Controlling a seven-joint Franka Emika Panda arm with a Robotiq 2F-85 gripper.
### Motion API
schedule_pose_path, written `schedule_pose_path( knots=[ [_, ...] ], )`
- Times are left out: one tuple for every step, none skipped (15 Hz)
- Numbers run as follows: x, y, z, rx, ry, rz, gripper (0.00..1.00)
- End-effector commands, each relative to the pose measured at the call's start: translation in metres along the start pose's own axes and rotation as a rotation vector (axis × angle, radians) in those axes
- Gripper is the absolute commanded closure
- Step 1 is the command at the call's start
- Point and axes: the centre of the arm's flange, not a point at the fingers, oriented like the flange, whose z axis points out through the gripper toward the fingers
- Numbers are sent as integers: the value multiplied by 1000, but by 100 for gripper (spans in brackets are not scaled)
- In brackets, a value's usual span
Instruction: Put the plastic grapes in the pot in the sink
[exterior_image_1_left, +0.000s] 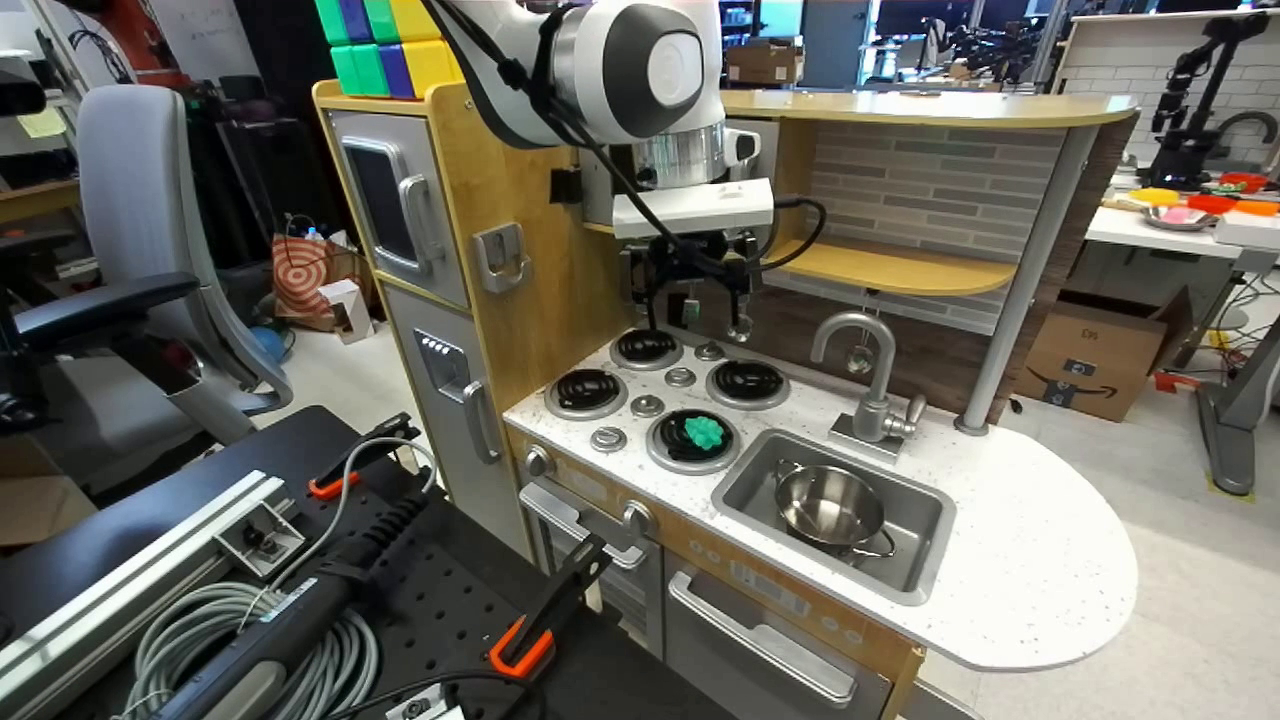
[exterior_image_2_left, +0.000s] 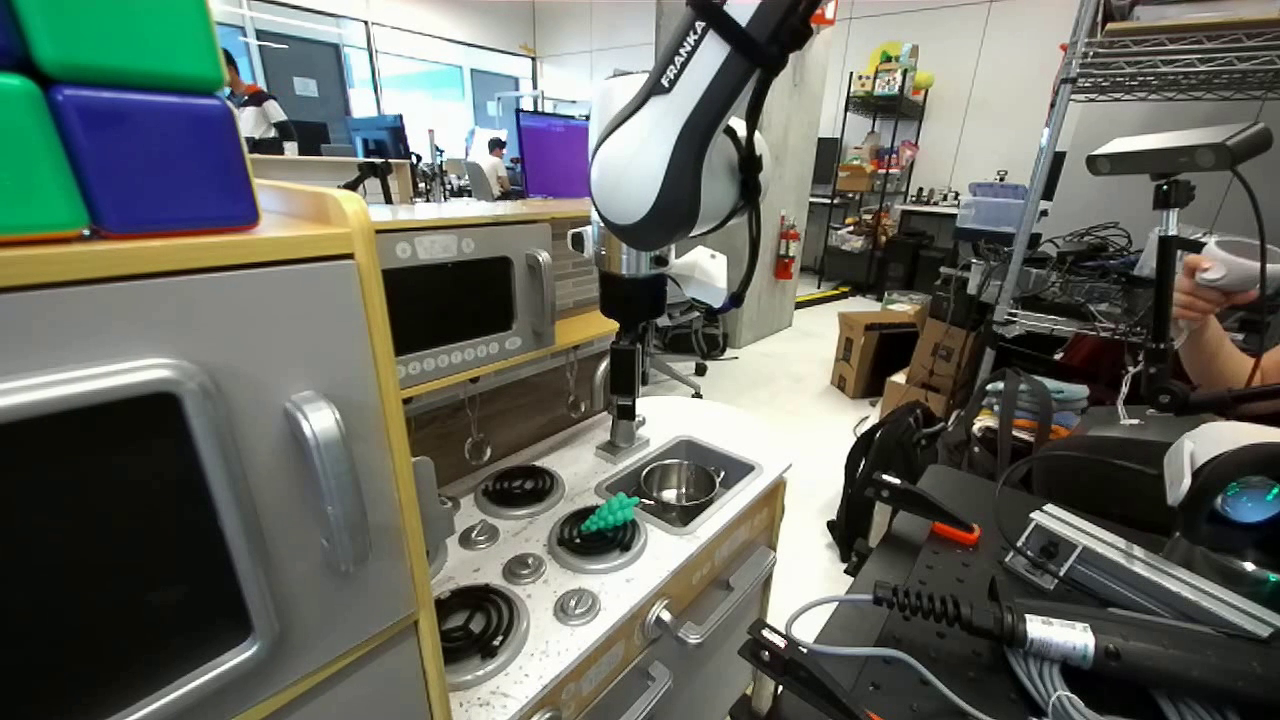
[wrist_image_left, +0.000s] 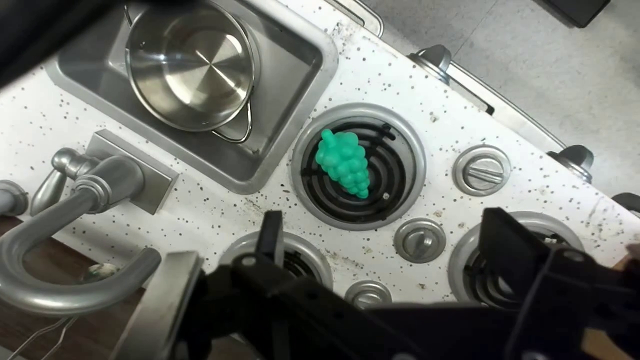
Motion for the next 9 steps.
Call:
schedule_pose_path(
  knots=[
    [0,0,0,0,0,1,0],
    [-6,3,0,-24,-71,-98,0],
    [-7,3,3,-3,-91,-162,0],
    [-9,4,9,8,-117,-208,0],
    [-10,5,13,16,-140,-256,0],
    [-9,9,19,19,-154,-308,0],
    [-8,10,23,23,-171,-357,0],
    [-7,12,27,32,-182,-407,0],
    [-6,14,32,36,-189,-458,0]
  ],
)
